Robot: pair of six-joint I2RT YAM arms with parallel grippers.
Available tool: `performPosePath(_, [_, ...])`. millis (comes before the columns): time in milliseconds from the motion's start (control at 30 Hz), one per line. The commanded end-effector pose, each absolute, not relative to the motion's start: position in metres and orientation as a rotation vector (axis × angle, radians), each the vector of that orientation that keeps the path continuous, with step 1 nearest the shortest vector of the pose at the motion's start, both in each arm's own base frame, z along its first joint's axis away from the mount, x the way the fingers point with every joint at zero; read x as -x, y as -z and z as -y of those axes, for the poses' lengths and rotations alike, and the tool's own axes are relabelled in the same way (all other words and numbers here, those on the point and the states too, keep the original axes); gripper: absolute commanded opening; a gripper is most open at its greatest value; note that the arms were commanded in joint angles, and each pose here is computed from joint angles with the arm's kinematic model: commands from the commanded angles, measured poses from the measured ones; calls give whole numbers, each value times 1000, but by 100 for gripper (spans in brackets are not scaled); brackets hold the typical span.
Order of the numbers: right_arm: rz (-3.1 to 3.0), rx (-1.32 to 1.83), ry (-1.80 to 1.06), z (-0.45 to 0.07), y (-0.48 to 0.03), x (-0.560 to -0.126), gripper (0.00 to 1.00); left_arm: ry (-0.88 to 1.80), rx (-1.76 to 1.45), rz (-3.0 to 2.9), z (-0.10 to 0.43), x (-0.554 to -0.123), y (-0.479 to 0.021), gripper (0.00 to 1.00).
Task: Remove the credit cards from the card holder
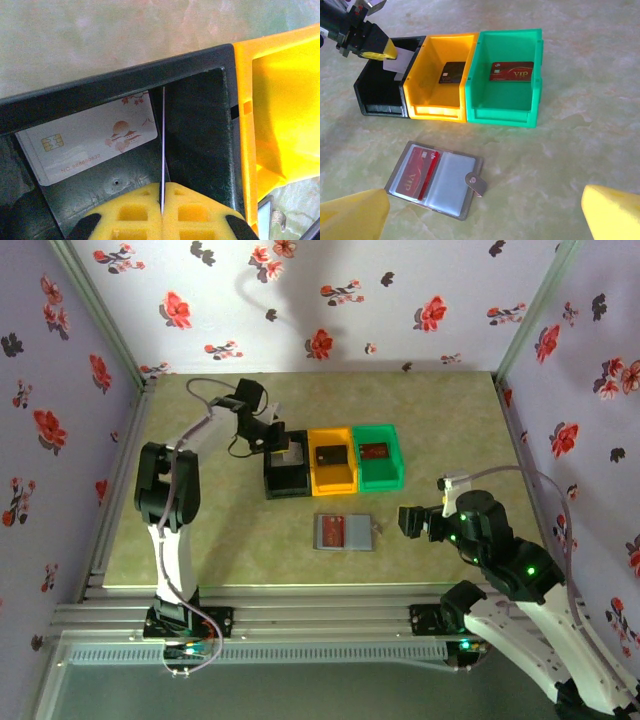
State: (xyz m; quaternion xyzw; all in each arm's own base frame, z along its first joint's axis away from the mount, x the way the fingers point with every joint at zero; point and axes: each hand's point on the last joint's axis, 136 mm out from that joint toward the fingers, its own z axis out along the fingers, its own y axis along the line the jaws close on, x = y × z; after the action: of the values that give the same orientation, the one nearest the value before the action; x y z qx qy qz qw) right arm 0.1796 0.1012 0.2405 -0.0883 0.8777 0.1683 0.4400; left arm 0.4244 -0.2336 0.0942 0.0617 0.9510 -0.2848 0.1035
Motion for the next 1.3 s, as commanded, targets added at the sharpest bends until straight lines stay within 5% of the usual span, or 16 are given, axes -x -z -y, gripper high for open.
performPosePath(0, [-2158,234,-418,-103,-243,-182,99,834,-202,-2828,231,-426,-90,0])
performPosePath(1267, [-2159,239,-418,-104,-242,-183,99,768,-218,-2882,231,-428,-76,7])
